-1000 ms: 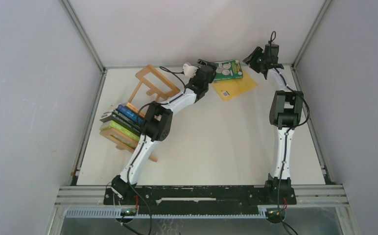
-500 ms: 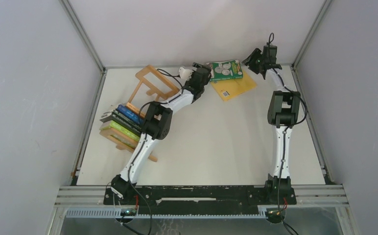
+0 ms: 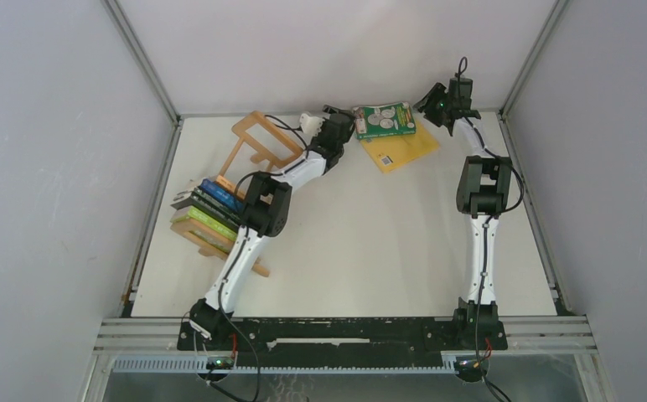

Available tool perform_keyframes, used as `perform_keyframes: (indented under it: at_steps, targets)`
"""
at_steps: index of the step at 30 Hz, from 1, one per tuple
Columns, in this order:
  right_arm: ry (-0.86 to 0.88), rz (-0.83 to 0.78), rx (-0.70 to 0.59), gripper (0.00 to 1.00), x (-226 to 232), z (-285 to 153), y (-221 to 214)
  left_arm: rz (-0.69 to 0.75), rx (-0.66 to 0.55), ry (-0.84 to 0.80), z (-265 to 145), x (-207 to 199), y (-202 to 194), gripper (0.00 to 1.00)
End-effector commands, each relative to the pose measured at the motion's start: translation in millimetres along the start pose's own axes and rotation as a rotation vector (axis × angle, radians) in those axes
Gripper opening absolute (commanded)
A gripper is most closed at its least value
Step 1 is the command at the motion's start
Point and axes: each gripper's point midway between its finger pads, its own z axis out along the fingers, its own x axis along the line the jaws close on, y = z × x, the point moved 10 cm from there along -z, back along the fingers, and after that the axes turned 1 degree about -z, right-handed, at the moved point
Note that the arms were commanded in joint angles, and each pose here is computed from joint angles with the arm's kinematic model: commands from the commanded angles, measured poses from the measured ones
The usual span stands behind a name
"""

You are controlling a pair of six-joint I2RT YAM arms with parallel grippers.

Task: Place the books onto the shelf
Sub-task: Move the shelf to the center of the board.

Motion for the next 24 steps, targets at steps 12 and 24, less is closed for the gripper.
perform_keyframes:
  at_steps: [12, 24]
  targets:
    - [0.033, -0.019, -0.037, 0.60, 11, 2, 8, -0.044, -0.060, -0.013, 3, -3, 43, 1.00]
    - [0.035, -0.014, -0.029, 0.60, 12, 2, 7, -0.041, -0.098, 0.012, 2, 9, 66, 1.00]
